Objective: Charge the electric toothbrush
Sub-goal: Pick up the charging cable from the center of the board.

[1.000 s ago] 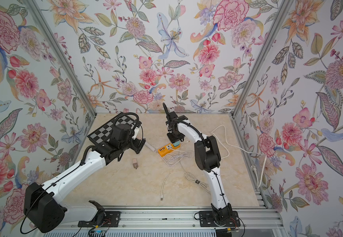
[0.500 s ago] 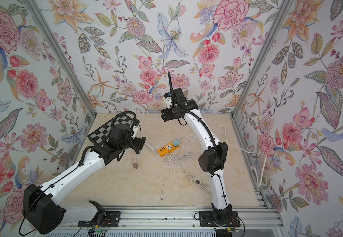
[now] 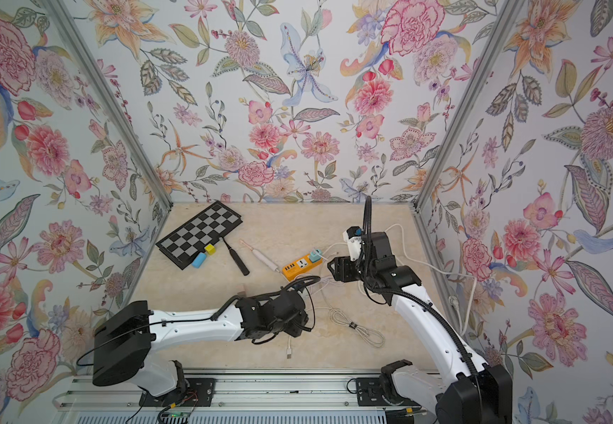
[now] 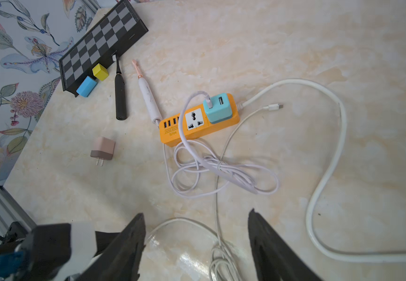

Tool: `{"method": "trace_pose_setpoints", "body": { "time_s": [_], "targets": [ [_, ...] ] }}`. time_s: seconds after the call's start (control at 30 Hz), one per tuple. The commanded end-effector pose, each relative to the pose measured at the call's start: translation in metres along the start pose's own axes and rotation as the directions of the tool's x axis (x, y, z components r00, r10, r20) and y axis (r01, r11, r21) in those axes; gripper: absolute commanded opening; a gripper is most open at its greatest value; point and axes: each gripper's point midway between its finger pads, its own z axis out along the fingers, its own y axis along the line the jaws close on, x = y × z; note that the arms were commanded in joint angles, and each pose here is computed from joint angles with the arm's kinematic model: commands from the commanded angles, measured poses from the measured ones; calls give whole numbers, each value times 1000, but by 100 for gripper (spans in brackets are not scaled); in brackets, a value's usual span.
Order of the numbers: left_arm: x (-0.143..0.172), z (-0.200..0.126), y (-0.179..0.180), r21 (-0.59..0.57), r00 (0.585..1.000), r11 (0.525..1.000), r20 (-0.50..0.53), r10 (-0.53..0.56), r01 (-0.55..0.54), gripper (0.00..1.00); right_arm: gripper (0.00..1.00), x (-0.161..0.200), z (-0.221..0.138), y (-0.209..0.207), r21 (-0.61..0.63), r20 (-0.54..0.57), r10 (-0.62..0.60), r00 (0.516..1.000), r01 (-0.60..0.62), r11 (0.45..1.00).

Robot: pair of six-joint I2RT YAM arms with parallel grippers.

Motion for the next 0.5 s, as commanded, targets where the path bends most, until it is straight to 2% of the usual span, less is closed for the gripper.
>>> {"method": "trace_pose_setpoints", "body": {
  "time_s": [0.0,0.27,0.4,0.47],
  "targets": [
    [39,3,3,-85,987,992,-116,-106,97,51,71,-3,-5,3,-33,63,40,997,-38,999],
    [66,9,34,-242,983,969,-163,-90,48,45,72,-3,0,8,-67,37,42,998,-39,997],
    [72,8,43,-263,984,964,-164,-74,28,44,72,-5,3,10,-76,27,38,999,-36,996],
    [64,2,42,-253,990,967,-132,-57,22,47,72,-4,6,10,-79,18,39,999,-38,996]
  ]
}}
